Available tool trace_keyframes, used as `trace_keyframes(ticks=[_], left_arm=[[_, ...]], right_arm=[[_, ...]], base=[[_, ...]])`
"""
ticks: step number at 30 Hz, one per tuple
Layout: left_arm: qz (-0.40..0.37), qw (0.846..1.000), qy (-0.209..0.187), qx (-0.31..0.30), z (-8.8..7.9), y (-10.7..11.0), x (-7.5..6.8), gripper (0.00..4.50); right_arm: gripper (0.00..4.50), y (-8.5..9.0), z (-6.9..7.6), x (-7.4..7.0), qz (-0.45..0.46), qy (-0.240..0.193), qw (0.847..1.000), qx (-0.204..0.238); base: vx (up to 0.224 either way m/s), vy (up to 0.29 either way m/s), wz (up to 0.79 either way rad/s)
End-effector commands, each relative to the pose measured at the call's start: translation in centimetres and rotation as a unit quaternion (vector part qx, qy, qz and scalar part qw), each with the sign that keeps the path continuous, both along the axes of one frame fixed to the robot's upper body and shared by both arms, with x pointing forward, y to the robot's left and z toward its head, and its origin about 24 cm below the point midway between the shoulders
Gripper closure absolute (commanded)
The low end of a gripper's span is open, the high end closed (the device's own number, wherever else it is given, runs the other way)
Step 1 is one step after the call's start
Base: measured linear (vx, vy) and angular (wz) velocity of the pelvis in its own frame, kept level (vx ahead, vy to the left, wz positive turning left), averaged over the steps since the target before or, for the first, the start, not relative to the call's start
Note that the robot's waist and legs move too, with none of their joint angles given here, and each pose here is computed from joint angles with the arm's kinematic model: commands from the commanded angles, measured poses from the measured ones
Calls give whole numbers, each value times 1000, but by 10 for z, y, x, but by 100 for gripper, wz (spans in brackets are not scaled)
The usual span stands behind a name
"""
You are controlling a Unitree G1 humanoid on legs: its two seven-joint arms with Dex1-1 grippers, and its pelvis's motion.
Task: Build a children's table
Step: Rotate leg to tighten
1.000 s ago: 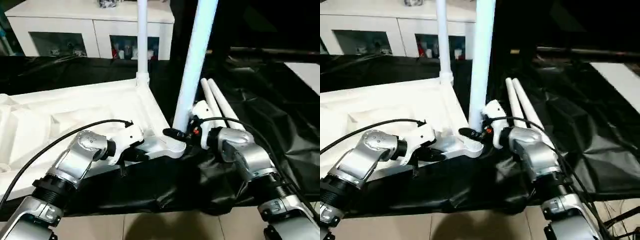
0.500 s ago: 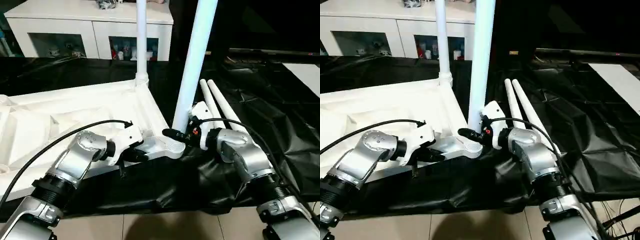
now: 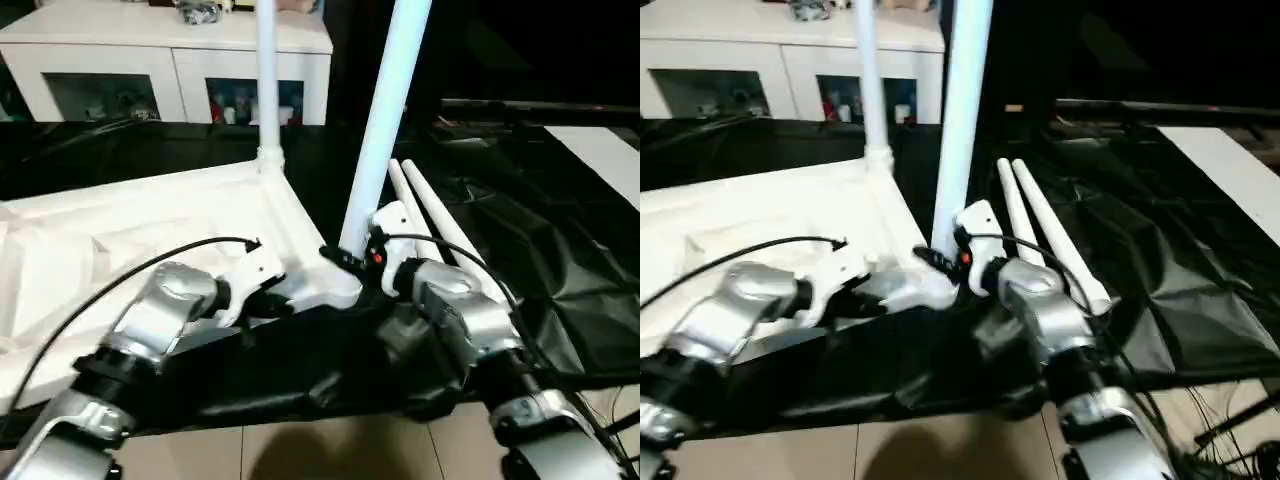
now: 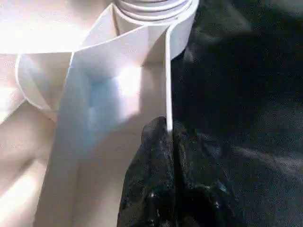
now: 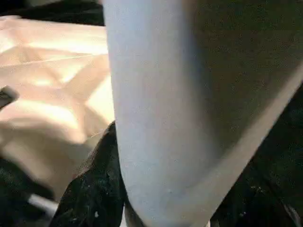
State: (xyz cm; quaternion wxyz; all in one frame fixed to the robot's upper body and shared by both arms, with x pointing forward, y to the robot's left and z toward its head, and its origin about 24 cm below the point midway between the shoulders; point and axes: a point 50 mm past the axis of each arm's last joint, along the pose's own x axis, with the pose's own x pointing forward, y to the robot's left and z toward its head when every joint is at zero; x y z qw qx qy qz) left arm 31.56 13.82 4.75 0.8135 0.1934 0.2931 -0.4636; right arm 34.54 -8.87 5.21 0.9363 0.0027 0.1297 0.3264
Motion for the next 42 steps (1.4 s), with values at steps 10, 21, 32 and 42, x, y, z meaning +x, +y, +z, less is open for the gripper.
trace_keyframes(ticks=[10, 21, 32, 42], left_arm=[[62, 998, 29, -10, 1, -74, 3, 450], [95, 995, 15, 15, 0, -51, 8, 450], [102, 995, -7, 7, 6, -41, 13, 450], [59, 998, -22, 1, 14, -30, 12, 450]], right_arm=[[264, -9, -67, -12, -145, 182, 971, -52], [264, 0, -63, -6, -143, 180, 972, -49], [264, 8, -49, 3, -100, 137, 985, -35], [142, 7, -24, 15, -61, 85, 994, 7]], base=[[-25, -34, 0], [-19, -8, 3], [0, 0, 0], [0, 0, 0]])
